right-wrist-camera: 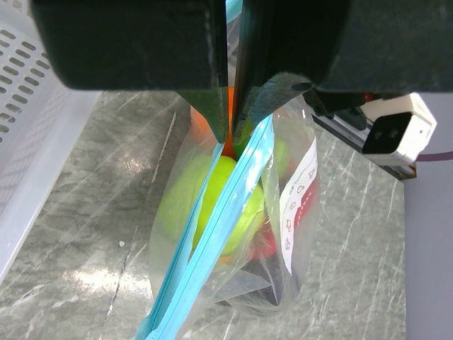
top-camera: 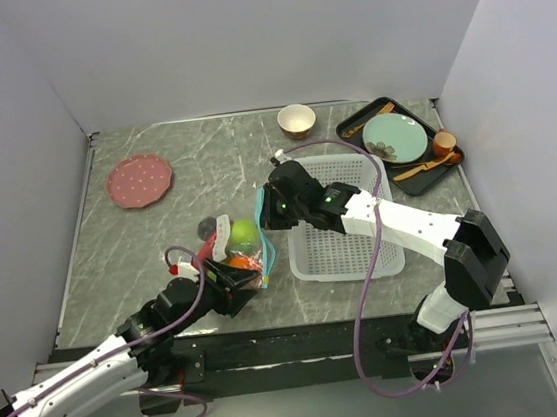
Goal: Place the food in the zip-top bag and seal the zipper
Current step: Zip the zipper food storage bag at the center of the board.
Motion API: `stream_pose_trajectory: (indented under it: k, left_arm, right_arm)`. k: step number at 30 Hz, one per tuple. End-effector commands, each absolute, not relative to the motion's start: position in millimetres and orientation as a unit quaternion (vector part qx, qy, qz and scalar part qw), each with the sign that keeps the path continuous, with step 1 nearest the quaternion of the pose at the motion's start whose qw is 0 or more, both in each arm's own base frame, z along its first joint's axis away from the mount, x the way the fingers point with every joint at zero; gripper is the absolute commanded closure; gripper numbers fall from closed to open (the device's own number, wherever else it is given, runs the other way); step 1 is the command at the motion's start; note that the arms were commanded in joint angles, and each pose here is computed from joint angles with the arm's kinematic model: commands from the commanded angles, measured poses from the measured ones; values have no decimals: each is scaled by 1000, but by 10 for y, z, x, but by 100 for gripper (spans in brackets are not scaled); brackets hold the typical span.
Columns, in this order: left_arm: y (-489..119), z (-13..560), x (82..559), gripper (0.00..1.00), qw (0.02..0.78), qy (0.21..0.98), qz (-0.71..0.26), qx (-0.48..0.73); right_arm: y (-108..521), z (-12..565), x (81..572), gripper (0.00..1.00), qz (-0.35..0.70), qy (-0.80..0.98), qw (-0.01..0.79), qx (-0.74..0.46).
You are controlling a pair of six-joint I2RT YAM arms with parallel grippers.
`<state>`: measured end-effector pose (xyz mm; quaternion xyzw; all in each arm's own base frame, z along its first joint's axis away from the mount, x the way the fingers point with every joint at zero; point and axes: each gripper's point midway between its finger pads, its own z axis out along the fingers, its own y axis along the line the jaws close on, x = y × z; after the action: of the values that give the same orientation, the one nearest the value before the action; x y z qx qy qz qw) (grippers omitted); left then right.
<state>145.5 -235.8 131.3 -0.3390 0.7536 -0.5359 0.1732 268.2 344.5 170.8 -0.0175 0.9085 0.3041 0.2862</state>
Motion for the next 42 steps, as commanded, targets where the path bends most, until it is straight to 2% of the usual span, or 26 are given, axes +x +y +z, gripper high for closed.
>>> stream_pose_trajectory:
  k: [1,7,14,33,40,42]
  left_arm:
    - [-2367,1464,1585,31,188,717,-564,-364]
    - [-2366,1498,1650,36,198,708,-566,-373]
    - [-2318,1519,1683,53,208,706,-558,-384]
    - [-2174,1475,1679,65,217,703,-543,-404]
    - [-2165,1470,1680,85,217,703,-542,-407]
    - [-2169,1469,1683,87,217,703,-542,-407]
  right_arm:
    - [3468,1890,2746,87,322,897,302,-10]
    - [3454,1861,2727,87,321,899,299,-11]
    - [3468,1859,2714,87,322,899,296,-16]
    - [3450,1810,2712,87,317,902,294,-15]
    - [3438,1770,2696,86,315,903,291,-15]
    - [3423,1762,2690,86,314,904,291,-15]
